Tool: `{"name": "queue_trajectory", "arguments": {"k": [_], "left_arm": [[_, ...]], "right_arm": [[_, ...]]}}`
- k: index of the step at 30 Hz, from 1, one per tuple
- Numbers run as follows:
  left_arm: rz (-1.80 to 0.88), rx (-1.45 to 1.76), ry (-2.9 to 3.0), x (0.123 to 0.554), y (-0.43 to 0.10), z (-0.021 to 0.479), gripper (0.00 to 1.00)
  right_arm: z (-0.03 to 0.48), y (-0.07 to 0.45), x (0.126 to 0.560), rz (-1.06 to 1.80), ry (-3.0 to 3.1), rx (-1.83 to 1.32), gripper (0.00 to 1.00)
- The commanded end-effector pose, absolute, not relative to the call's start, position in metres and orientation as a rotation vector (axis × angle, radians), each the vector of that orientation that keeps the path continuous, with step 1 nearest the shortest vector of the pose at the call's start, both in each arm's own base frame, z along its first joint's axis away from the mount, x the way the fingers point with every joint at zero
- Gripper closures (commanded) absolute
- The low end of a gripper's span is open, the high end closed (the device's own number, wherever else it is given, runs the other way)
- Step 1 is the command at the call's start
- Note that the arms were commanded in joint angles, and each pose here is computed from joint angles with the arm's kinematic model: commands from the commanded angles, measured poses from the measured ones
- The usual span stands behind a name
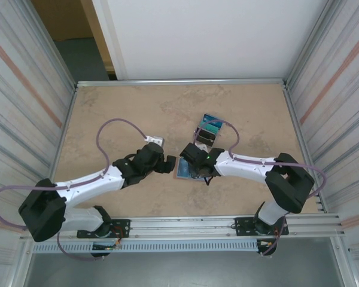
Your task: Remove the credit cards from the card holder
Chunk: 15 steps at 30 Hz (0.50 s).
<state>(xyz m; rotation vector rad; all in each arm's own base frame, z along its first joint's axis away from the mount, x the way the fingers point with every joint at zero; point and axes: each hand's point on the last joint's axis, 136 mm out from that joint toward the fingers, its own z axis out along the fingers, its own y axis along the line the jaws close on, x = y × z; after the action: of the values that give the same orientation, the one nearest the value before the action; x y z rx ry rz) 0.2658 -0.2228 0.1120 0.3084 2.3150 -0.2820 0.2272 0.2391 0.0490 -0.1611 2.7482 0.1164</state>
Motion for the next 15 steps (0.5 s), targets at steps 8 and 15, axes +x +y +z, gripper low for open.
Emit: {"name": "queue_trajectory", "arguments": {"k": [8,15], "left_arm": [[-0.302,0.365,2.292,0.276,-0.243,0.106,0.02],[-0.288,0.424,2.318,0.277,-0.254,0.088,0.01]], "right_arm": [[0.05,0.198,0.227,0.109,2.777,0.043,0.67],[0.072,0.193,0.235,0.236,2.709,0.113,0.4]]}}
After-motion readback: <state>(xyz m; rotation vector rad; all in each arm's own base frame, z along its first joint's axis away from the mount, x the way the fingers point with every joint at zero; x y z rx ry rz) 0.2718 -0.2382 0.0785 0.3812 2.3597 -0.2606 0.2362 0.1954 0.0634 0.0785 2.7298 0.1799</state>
